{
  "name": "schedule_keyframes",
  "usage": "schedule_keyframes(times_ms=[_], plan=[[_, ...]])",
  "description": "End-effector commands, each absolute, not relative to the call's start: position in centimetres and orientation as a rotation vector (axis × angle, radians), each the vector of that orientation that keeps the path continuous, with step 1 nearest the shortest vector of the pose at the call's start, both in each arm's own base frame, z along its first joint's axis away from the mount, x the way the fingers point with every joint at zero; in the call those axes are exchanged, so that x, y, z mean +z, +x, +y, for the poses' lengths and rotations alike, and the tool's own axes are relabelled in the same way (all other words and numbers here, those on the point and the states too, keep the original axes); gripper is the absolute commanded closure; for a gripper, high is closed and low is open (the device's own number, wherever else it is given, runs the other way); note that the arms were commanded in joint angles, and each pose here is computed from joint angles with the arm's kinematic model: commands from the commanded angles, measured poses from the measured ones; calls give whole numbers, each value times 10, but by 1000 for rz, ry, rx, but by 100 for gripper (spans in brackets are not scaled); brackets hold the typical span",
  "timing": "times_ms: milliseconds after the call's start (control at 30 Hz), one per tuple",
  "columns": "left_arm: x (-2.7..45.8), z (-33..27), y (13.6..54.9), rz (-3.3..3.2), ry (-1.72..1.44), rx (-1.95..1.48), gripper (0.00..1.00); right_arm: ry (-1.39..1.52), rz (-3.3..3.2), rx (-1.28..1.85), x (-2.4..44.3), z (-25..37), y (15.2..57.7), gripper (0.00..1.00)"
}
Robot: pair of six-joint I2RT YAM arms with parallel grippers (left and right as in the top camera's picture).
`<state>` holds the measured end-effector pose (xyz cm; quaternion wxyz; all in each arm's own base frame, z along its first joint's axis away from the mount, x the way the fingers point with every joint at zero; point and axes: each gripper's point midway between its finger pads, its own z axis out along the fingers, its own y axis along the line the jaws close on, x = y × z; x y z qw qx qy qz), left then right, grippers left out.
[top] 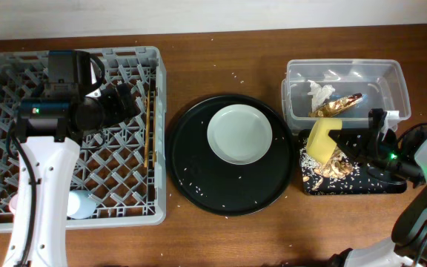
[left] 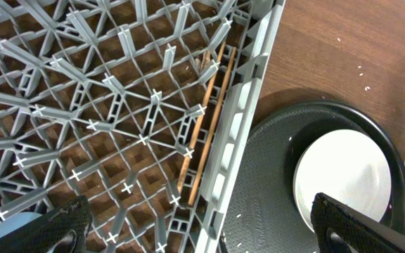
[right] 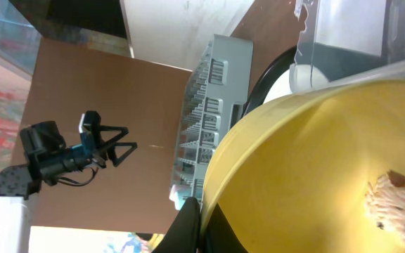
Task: Sort waste into correct bins and load items into the dishwasher rack
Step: 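Tip the yellow bowl over the black tray to dump the shells, then set the empty yellow bowl back on the round tray with the right gripper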
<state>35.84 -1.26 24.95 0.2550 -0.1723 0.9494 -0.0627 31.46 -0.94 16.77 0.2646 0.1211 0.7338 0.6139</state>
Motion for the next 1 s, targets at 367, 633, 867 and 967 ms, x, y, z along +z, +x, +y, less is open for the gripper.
schedule_keyframes(times_ms=[367,633,867,967], plan=[[252,-11,359,2569,-488,-167,1,293,2040,1684,186,10,307,96],[252,-11,359,2569,-488,-167,1,-293,2776,984,181,87,272,96],[252,-11,359,2569,-488,-167,1,-1041,2786,558,100,257,251,96],[252,-11,359,2569,-488,-167,1,-1101,2894,378,67,256,235,96]])
